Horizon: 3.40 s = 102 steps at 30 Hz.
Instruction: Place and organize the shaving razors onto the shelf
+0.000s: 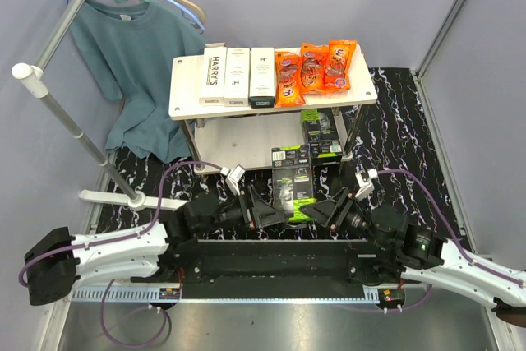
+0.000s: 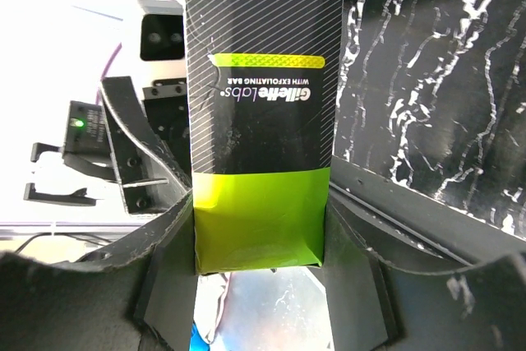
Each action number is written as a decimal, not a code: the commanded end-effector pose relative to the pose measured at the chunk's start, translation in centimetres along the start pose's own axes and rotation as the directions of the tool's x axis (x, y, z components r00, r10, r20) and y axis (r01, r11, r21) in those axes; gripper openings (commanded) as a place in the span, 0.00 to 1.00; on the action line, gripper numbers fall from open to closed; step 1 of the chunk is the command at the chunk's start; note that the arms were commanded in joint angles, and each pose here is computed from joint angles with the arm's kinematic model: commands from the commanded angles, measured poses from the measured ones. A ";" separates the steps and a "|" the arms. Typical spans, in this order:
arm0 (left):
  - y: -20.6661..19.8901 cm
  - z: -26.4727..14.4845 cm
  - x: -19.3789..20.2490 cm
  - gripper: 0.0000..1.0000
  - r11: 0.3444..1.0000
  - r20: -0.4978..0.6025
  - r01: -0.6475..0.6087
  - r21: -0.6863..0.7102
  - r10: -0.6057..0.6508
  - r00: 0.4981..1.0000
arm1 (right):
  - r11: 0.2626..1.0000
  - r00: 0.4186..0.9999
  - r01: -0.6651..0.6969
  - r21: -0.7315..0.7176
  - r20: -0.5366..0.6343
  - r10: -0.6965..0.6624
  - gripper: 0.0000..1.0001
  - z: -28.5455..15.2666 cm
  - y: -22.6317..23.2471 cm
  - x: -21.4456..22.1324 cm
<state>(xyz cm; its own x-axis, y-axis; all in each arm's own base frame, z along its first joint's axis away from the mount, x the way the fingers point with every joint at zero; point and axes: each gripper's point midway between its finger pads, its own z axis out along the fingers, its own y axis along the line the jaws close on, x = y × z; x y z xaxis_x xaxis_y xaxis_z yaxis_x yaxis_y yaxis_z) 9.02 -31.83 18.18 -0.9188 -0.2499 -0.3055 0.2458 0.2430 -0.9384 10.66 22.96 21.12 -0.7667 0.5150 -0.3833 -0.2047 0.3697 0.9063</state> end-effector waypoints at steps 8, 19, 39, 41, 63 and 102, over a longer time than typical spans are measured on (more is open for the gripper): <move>-5.2 0.1 -1.2 0.83 0.969 0.065 0.022 0.245 -0.039 0.997 | 0.963 0.991 -0.055 -0.266 0.103 0.085 0.17 -1.1 7.6 -3.4; -5.2 -1.1 -2.2 0.48 0.979 0.132 -0.014 0.206 -0.013 0.991 | 0.961 0.991 -0.068 -0.267 0.096 0.097 0.18 -1.1 7.4 -3.2; -5.7 -1.7 -2.6 0.25 0.985 0.141 -0.081 0.154 0.059 0.988 | 0.989 0.989 -0.073 -0.129 0.122 0.088 1.00 -1.5 4.4 -3.6; -5.7 -1.7 -2.7 0.24 0.985 0.144 -0.086 0.151 0.065 0.987 | 0.991 0.987 -0.064 -0.121 0.142 0.081 1.00 -1.9 4.3 -4.0; -4.2 0.7 -5.1 0.28 0.991 0.164 -0.130 0.031 0.123 0.979 | 0.993 0.981 -0.073 -0.087 0.173 0.088 1.00 -3.8 3.1 -4.9; 2.7 9.5 -19.2 0.33 0.989 0.162 -0.107 -0.105 0.123 0.979 | 0.994 0.977 -0.094 -0.046 0.187 0.101 1.00 -6.7 1.8 -5.7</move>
<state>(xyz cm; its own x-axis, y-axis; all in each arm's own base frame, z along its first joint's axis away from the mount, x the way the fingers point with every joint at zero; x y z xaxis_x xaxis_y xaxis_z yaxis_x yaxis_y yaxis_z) 28.21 -33.59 14.10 -0.8759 -0.3505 -0.3317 0.1268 0.4962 -0.8589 10.29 16.33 24.64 -0.6833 0.6475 -0.3374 -0.1613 0.3168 0.9347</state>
